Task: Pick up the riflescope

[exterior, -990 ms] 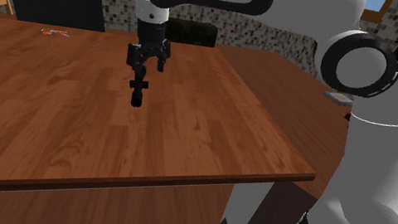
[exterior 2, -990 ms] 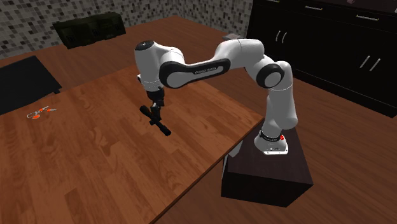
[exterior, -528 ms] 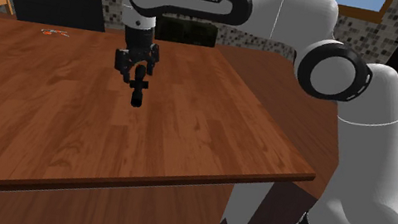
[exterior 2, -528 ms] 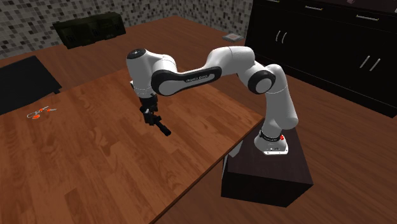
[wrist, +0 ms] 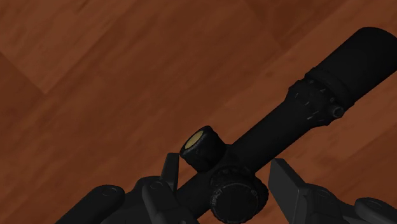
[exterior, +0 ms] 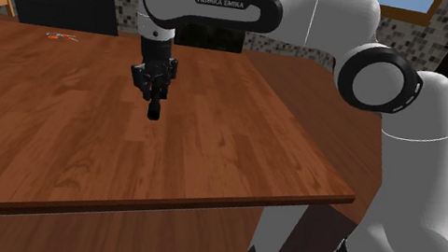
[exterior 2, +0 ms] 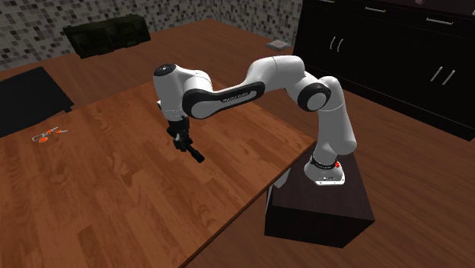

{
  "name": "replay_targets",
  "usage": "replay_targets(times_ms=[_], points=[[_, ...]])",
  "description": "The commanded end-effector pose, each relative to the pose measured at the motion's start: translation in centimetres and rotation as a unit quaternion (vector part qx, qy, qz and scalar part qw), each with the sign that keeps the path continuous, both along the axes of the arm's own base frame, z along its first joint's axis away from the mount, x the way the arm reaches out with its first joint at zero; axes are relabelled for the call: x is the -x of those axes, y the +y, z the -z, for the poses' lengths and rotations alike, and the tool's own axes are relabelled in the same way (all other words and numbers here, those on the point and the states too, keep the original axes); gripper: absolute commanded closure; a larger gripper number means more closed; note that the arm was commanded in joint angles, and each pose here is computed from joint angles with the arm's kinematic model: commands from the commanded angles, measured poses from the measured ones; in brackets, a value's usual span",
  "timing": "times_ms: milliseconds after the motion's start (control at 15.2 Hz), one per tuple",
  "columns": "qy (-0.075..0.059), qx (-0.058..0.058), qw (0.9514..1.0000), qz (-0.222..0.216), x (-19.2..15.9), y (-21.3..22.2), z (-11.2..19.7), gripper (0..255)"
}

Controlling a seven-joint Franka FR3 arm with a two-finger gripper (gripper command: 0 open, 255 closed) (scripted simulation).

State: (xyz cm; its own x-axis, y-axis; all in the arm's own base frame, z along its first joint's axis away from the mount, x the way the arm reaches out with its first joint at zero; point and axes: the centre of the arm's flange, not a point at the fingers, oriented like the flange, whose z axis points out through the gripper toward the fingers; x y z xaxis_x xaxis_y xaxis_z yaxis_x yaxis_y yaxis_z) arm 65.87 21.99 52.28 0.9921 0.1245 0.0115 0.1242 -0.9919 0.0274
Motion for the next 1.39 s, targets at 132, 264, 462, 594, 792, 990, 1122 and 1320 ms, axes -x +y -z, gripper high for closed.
replay_targets(times_ms=[132,264,462,594,792,990,1122,1320], points=[[0.000,0.000,1.0000,0.000,0.0,0.0,0.1,255],[0.000,0.000,1.0000,0.000,0.0,0.0,0.1,255],[0.000,0.000,1.0000,0.000,0.0,0.0,-1.0,255],[0.000,0.000,1.0000,0.000,0.0,0.0,-2.0,255],[0.000,0.000,1.0000,0.000,0.0,0.0,-3.6,255],[0.000,0.000,1.0000,0.000,0.0,0.0,-5.2,255],[0.000,0.000,1.0000,0.000,0.0,0.0,-6.3,255],[0.000,0.000,1.0000,0.000,0.0,0.0,-7.8,255]])
